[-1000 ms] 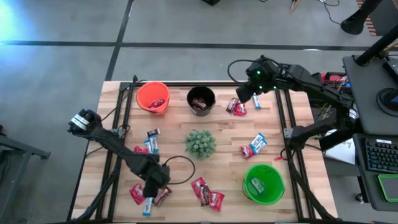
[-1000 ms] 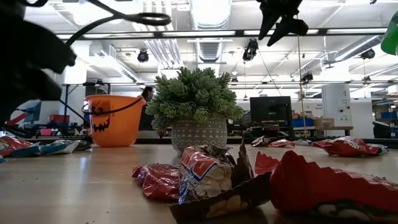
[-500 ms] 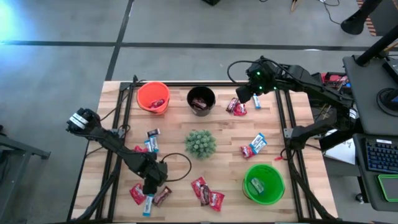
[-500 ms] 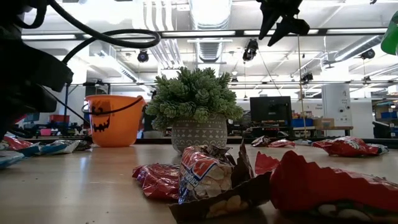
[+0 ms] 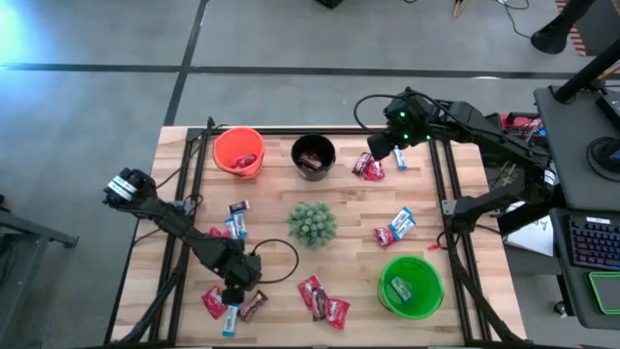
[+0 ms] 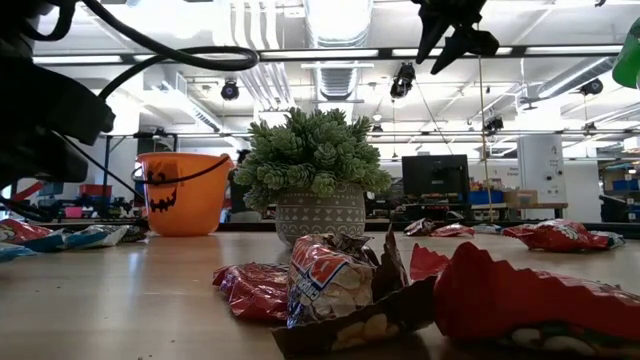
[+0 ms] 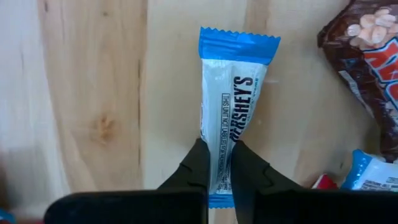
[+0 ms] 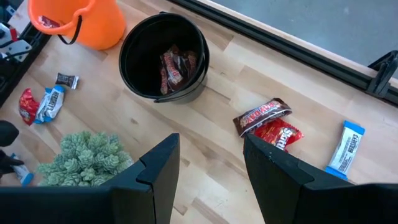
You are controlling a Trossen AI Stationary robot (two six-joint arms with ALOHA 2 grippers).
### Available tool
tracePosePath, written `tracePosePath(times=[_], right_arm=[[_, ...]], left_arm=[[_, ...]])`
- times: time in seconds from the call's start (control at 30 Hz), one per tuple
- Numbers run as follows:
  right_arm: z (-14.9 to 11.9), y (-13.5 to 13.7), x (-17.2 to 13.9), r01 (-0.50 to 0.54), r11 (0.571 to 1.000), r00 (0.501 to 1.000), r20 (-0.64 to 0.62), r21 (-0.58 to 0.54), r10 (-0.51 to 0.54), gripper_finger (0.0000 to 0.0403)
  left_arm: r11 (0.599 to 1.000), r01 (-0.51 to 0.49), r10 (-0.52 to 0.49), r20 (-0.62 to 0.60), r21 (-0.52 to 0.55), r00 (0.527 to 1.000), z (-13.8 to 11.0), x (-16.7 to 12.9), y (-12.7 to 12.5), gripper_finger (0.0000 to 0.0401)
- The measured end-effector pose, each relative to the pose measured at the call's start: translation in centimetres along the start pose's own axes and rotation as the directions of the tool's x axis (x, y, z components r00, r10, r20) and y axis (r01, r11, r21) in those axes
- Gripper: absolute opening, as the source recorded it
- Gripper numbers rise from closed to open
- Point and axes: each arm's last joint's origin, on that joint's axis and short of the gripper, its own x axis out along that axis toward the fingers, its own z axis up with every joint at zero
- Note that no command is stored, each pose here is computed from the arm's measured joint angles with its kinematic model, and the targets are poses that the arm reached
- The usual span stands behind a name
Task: Sort candy
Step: Put the blue chocolate into the green bucket
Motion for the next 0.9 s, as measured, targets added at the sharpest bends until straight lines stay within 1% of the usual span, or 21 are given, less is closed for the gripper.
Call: tracePosePath(times=[0.27,0.57,0.7,0.8,0.9], right_arm=[[-0.1,0.0,0.0,-0.019,1.000,1.000,-0.013,0.002,0.019,0.0169],[-0.2,-0.1,-0.6,-0.020,1.000,1.000,0.005,-0.010,0.020,0.0169],[-0.2,-0.2,-0.7,-0.016,0.999,1.000,0.008,-0.033,0.016,0.0169],[-0.1,-0.3,-0.7,0.026,0.999,0.999,0.029,-0.037,-0.025,0.0169],[-0.1,-0.4,-0.7,0.066,0.997,0.997,0.045,-0.049,-0.064,0.0169]], left_arm=[[0.998,0.054,-0.052,0.056,-0.035,0.997,-0.3,-2.0,0.0,0.0000],[0.992,0.121,-0.111,0.192,-0.039,0.975,-1.0,-5.6,0.4,0.0001],[0.991,0.120,-0.096,0.301,-0.062,0.949,-1.1,-7.5,1.1,0.0001],[0.989,0.109,-0.061,0.397,-0.099,0.916,-1.0,-9.0,2.1,0.0001],[0.987,0.106,-0.039,0.467,-0.118,0.883,-0.8,-10.3,3.2,0.0001]])
